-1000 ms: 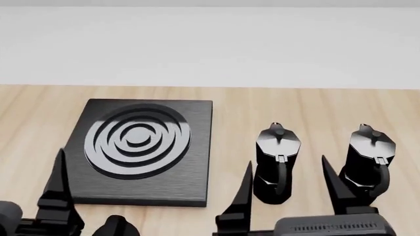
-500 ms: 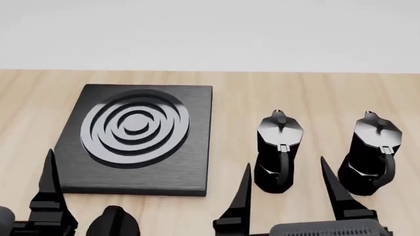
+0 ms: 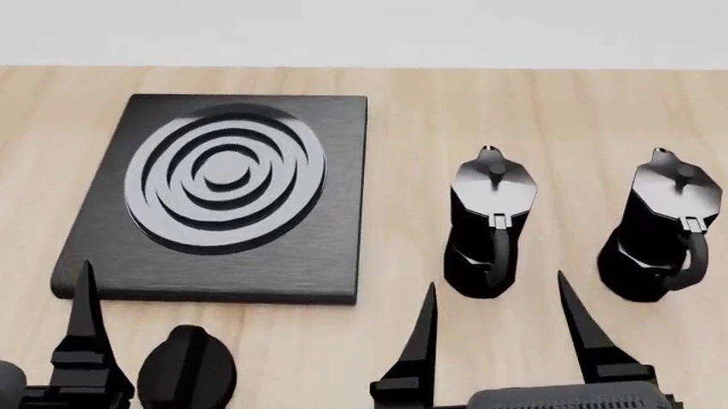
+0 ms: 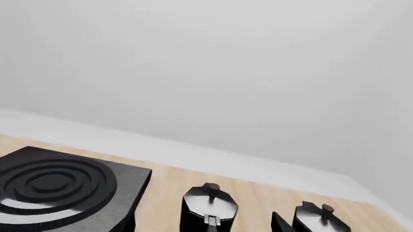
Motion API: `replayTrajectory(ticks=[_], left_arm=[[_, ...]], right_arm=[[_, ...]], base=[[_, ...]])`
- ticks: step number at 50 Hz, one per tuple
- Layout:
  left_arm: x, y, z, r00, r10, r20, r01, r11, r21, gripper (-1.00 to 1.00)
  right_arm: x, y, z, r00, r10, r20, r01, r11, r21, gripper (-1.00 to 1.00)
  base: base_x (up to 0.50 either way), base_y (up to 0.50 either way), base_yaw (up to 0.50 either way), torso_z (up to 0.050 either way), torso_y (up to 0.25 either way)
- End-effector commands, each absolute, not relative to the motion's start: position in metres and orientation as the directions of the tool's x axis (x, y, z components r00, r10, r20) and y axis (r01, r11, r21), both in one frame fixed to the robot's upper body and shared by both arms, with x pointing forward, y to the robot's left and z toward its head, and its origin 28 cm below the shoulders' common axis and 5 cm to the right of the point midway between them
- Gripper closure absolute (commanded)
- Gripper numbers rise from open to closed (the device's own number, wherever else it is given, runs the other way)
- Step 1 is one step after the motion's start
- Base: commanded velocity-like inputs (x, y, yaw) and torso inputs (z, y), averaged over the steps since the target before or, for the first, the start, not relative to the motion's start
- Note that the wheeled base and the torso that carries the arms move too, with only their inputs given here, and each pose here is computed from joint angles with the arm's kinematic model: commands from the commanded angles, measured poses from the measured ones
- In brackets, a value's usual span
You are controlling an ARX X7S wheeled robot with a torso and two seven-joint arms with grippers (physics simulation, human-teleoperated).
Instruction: Put the right moka pot on the stove.
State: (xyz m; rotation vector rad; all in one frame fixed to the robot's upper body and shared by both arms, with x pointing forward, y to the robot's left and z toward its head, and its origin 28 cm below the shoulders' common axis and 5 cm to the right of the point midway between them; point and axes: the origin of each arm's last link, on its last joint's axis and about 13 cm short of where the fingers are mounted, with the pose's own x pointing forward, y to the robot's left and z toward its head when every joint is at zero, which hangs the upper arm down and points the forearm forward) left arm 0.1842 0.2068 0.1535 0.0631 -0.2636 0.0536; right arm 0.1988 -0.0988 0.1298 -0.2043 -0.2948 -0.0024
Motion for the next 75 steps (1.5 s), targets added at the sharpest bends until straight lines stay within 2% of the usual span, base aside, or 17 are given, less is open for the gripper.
replayTrajectory(ticks=[1,15,30,52,75], left_arm=[[0.184,0.207,0.153,0.964,0.043,0.261,-0.059,0.997,0.055,-1.00],[0.183,0.207,0.153,0.965,0.044,0.258,-0.057,0.997,0.044,-1.00],[0.184,0.208,0.154,0.964,0.057,0.260,-0.071,0.997,0.044,-1.00],[0.184,0.208,0.152,0.965,0.074,0.251,-0.087,0.995,0.043,-1.00],[0.184,0.208,0.154,0.965,0.070,0.254,-0.083,0.996,0.041,-1.00]], right_arm=[[0.198,-0.099,0.130,0.956,0.029,0.291,0.033,0.978,-0.204,-1.00],[0.198,-0.101,0.130,0.956,0.015,0.294,0.045,0.980,-0.196,-1.00],[0.194,-0.108,0.137,0.944,0.023,0.328,0.041,0.982,-0.186,-1.00],[0.180,-0.146,0.146,0.931,-0.043,0.362,0.114,0.978,-0.176,-1.00],[0.189,-0.179,0.142,0.914,-0.150,0.377,0.214,0.968,-0.132,-1.00]], base=[[0.00,0.00,0.00,0.000,-0.131],[0.00,0.00,0.00,0.000,-0.114],[0.00,0.00,0.00,0.000,-0.007],[0.00,0.00,0.00,0.000,0.000],[0.00,0.00,0.00,0.000,0.000]])
